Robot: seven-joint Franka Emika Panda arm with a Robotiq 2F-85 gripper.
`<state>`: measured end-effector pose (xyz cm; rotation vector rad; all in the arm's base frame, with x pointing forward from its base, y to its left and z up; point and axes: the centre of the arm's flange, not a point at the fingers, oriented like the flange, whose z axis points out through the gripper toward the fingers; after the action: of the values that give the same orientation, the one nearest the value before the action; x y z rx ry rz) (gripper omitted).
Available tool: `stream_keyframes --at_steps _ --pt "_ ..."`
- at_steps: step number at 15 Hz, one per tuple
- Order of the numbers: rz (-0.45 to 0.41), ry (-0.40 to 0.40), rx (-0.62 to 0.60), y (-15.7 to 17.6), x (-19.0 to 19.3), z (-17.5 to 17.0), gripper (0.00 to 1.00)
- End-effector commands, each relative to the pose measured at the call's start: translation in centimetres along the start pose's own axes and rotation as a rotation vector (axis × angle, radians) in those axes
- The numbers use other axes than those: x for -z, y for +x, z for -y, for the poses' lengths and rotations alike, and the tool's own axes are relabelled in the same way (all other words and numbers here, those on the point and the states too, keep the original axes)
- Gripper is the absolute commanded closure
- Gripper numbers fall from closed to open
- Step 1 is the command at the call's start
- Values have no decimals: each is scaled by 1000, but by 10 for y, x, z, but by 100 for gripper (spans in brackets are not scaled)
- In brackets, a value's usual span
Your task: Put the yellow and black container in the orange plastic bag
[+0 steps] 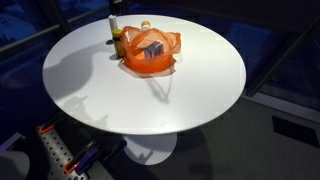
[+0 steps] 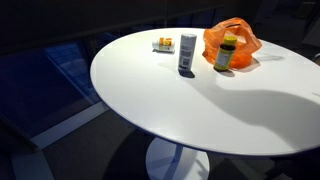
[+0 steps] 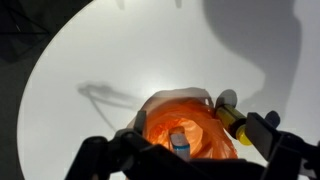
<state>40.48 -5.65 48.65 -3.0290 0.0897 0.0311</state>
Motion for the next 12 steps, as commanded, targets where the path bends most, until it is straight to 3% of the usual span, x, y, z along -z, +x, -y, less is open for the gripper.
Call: stream_keyframes --at_steps 1,7,12 --pt "-1 -3 -30 44 3 23 0" --pt "-1 -28 1 92 -26 55 0" --pt "-6 -41 127 118 -51 79 0"
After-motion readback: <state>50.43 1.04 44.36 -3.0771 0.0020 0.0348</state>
